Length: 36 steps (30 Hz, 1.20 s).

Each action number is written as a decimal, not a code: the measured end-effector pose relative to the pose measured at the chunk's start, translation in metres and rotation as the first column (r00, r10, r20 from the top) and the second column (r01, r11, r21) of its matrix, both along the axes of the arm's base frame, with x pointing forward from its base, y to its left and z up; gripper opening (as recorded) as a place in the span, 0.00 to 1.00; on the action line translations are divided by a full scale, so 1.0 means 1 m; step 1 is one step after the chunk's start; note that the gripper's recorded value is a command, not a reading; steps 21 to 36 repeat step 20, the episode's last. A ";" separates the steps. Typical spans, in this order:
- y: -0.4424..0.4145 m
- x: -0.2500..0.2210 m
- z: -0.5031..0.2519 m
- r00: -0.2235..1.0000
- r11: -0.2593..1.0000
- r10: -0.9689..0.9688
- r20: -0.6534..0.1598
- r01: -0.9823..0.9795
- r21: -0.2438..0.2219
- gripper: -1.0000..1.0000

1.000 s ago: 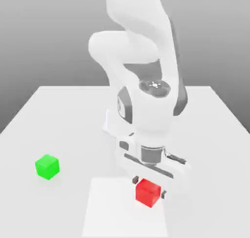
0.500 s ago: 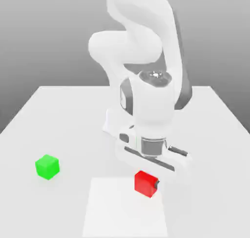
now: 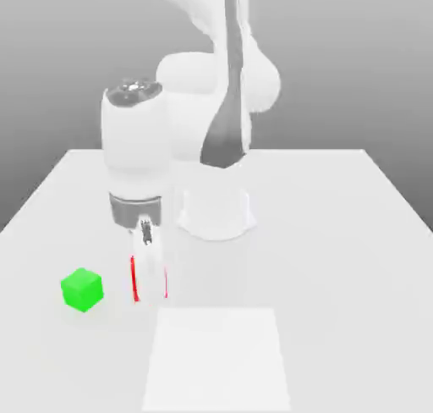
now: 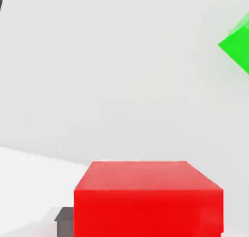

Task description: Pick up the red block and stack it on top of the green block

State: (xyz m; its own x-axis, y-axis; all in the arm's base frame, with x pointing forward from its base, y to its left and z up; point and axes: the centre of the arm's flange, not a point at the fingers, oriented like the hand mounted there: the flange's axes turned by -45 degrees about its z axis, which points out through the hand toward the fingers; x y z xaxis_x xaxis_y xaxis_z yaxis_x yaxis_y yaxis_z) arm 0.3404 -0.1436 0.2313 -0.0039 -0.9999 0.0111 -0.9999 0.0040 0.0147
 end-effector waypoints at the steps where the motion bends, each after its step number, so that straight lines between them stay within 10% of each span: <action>1: -0.014 -0.008 0.002 0.997 0.997 -0.077 0.001 0.077 0.000 0.00; 7: -0.091 -0.068 0.013 0.861 0.861 -0.509 0.015 0.509 0.008 0.00; 16: -0.101 -0.077 -0.041 0.828 0.828 -0.560 0.017 0.560 0.007 0.00; 17: -0.100 -0.077 -0.048 0.829 0.829 -0.559 0.017 0.558 0.009 1.00; 36: -0.100 -0.077 -0.048 0.829 0.829 -0.559 0.017 0.559 0.009 1.00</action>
